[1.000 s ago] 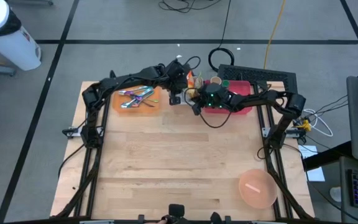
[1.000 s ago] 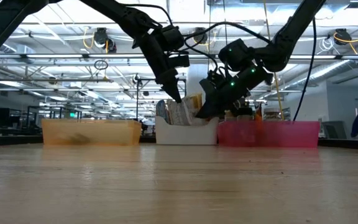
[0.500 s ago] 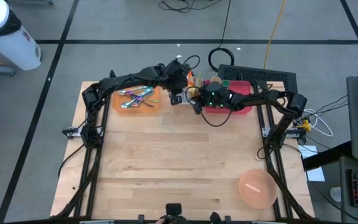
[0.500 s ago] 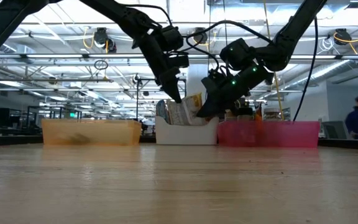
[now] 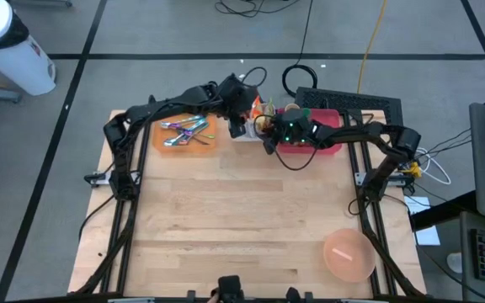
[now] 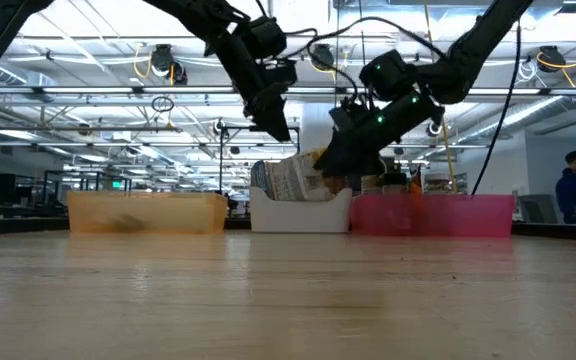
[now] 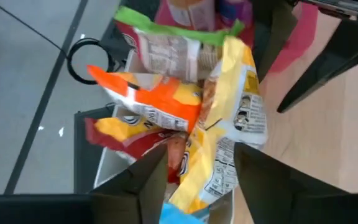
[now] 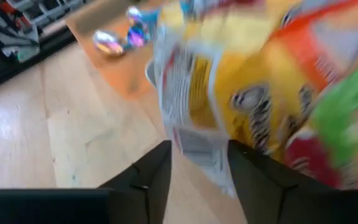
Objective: Pick & Place Food Item
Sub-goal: Return to Home Position
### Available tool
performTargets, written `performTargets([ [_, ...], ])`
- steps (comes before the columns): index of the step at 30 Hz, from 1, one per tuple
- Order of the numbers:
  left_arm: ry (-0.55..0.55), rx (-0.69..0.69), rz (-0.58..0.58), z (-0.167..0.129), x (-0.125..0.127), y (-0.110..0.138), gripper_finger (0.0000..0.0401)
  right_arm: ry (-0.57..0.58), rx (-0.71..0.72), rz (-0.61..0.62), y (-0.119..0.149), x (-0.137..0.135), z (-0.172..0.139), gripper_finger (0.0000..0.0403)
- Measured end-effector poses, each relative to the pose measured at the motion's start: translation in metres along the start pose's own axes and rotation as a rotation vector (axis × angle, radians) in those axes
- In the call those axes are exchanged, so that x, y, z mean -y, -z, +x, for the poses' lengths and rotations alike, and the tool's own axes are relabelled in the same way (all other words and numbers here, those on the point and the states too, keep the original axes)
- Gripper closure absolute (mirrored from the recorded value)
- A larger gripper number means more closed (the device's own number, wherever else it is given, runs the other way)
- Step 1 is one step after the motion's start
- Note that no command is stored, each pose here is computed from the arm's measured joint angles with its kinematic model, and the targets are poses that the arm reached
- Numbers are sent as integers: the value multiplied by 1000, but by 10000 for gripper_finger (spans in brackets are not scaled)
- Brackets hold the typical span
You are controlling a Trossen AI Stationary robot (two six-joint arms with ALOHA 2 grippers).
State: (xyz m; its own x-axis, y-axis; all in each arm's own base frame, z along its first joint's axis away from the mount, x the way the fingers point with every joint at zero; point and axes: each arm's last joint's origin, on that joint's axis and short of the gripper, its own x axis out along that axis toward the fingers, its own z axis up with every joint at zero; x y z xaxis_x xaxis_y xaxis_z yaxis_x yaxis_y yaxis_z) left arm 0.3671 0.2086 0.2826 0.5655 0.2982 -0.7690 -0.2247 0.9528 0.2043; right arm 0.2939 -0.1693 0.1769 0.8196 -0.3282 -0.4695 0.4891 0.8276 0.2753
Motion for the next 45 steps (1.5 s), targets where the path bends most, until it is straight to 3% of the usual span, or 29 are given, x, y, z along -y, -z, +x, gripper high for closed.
performTargets([
  [9, 57, 168, -151, -61, -2, -13, 181, -13, 99, -84, -33, -12, -45, 212],
  [17, 106, 395, -255, -145, -5, -18, 202, -38, 288, -145, -66, -29, -112, 231],
  [22, 133, 481, -264, -188, -6, -10, 220, 65, 315, -173, -69, -33, -154, 247],
  [29, 166, 521, -348, -213, -1, 27, 235, 136, 373, -170, -66, -38, -210, 250],
  [36, 156, 688, -418, -247, 20, 69, 236, 168, 392, -127, -54, -40, -252, 266],
  [40, 117, 774, -465, -267, 33, 97, 236, 254, 394, -71, -45, -38, -267, 280],
  [45, 94, 879, -529, -271, 49, 136, 235, 241, 426, -9, -27, -34, -269, 295],
])
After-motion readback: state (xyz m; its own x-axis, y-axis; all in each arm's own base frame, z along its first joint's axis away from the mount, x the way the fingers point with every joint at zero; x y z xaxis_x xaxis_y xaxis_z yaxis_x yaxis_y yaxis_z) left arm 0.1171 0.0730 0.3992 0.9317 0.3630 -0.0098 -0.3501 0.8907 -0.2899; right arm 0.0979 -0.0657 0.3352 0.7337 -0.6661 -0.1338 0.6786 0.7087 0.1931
